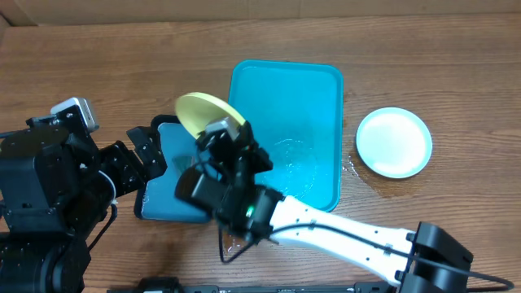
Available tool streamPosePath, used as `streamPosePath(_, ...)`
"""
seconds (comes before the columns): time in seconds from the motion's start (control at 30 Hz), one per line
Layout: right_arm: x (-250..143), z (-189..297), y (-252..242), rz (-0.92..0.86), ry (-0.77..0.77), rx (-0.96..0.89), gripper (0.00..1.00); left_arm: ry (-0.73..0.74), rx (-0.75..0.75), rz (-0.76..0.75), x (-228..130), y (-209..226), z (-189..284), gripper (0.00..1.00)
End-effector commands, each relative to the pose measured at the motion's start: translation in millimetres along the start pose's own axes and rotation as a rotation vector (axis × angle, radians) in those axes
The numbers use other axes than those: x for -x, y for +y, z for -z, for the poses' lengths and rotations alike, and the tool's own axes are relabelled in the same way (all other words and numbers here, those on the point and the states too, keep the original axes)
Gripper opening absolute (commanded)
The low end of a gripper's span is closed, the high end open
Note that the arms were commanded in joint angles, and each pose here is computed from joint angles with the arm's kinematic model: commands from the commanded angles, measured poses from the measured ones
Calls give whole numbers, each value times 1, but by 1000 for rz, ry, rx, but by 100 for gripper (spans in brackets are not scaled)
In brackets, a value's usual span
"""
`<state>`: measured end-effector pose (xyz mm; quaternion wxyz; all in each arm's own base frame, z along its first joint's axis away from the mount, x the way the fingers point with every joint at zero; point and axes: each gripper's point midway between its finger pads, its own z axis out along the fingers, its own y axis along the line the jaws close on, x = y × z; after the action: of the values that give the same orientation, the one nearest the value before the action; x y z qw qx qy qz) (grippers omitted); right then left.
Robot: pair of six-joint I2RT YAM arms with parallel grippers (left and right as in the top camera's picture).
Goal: Clean dirty plates on tray and stack at the side
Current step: 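Lift the yellow plate with the right gripper and tilt it over the basin, then carry the yellow plate right and place it on the plate stack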
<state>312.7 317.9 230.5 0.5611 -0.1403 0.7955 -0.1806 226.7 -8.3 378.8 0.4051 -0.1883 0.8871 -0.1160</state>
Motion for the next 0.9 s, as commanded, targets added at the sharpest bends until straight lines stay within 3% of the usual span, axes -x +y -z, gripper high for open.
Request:
streamPosePath(0.0, -2, -16, 5, -294, 150, 229, 4, -4, -10, -9, 1, -2, 2, 100)
streamPosePath(0.2, -2, -45, -18, -662, 440, 580, 4, -4, -10, -9, 1, -2, 2, 100)
streamPosePath(0.3, 8, -60, -69, -847, 505, 703, 4, -4, -10, -9, 1, -2, 2, 100)
streamPosePath(0.4, -7, -80, -138, -1048, 580, 685, 4, -4, -10, -9, 1, -2, 2, 100)
streamPosePath(0.5, -67, -108, -216, -1197, 690, 467, 4, -4, -10, -9, 1, -2, 2, 100)
streamPosePath(0.63, -164, -113, -288, -1248, 885, 181, 4, -4, -10, -9, 1, -2, 2, 100)
streamPosePath(0.87, -277, -103, -294, -1258, 1204, 48, 4, -4, -10, -9, 1, -2, 2, 100)
